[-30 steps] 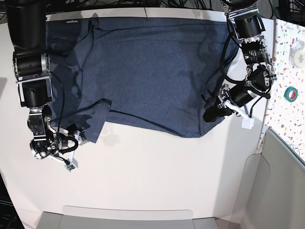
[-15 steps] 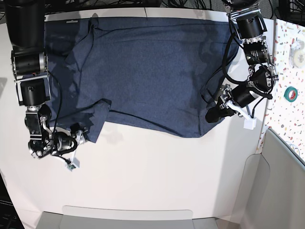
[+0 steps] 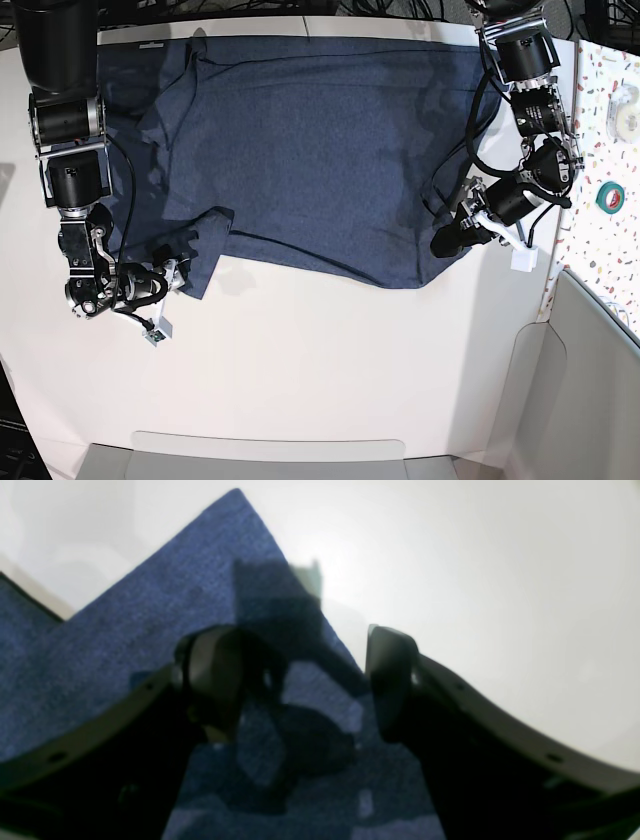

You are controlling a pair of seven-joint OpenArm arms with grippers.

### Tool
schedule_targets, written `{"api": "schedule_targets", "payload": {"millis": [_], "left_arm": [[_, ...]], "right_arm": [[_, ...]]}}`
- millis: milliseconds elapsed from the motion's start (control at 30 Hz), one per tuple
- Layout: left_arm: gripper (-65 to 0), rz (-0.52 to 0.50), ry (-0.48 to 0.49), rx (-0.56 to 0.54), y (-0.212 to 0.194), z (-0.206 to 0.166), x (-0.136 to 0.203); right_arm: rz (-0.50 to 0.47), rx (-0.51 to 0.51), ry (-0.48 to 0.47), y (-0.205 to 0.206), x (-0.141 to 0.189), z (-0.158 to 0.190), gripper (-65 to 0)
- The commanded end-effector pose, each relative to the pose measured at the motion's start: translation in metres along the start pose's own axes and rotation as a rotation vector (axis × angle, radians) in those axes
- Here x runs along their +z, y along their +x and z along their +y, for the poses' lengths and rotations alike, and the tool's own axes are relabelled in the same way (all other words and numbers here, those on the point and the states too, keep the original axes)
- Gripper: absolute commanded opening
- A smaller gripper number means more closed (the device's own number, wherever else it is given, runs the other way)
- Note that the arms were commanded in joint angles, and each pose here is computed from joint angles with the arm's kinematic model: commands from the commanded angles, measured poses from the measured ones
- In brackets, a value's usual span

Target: Layout the t-shirt on the table in an organized manner, then fold the t-shirt properly

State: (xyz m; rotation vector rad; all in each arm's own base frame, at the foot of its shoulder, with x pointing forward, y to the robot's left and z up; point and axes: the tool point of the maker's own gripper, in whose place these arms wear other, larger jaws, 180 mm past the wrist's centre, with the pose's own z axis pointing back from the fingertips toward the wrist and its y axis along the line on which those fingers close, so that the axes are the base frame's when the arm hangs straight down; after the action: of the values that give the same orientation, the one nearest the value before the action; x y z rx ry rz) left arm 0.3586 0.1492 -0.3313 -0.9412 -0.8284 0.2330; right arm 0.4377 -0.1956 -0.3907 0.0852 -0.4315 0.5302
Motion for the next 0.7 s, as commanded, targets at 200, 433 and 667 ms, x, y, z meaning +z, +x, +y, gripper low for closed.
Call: {"api": "schedule_targets", "payload": {"millis": [200, 433, 667], "left_arm": [[-58.7, -0.048, -0.029, -0.032, 0.02, -0.01, 0.002], [-58.7, -0.048, -0.029, -0.032, 0.02, -0.01, 0.002], [-58.7, -0.048, -0.029, -0.032, 0.02, -0.01, 0.002]], "right_arm": [[0.06, 0.009, 0.021, -0.02, -0.006, 0.007, -25.9], [0.068, 0.011, 0.043, -0.024, -0.012, 0.018, -26.3], [0.079, 0.012, 0.06, -0.029, -0.018, 0.027, -34.6]]}}
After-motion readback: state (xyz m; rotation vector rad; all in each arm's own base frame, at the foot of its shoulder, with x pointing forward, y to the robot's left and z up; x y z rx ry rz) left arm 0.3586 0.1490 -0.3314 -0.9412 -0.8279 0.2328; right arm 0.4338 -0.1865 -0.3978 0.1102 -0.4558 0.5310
